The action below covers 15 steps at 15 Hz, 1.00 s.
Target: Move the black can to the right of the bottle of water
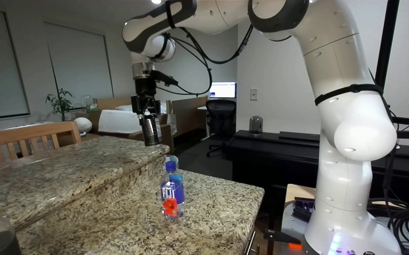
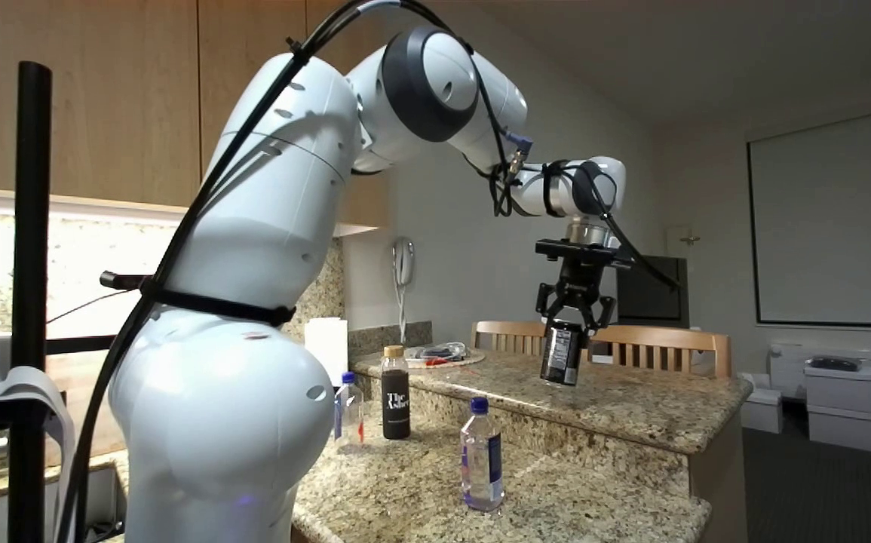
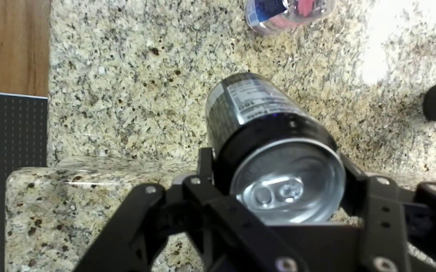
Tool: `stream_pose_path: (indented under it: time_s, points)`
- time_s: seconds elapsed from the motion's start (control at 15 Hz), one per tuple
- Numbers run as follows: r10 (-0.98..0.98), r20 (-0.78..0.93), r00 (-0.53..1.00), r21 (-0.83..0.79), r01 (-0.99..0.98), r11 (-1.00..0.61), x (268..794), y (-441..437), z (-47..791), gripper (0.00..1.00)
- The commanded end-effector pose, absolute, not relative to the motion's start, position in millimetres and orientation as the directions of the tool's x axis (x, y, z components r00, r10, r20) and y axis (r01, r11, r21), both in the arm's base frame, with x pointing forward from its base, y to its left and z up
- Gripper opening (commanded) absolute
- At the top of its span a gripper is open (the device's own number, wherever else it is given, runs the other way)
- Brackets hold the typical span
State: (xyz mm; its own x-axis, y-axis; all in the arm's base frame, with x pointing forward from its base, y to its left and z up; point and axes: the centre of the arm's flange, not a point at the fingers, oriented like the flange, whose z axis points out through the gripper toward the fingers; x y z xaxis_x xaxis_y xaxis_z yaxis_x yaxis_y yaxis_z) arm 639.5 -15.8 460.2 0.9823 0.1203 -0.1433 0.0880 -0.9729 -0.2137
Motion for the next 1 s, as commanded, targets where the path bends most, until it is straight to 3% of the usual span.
stream_pose_path:
  time_s: [0.0,0.47,0.93]
  points:
    - [0.119,-0.137,0.983,-0.201,0.09,-0.975,637,-15,459,0.48]
    - [0.127,-0.079,0.989,-0.104,0.119,-0.987,588,-12,429,0.48]
    - [0.054,-0.014,0.998,-0.13,0.052,-0.99,509,-26,398,0.48]
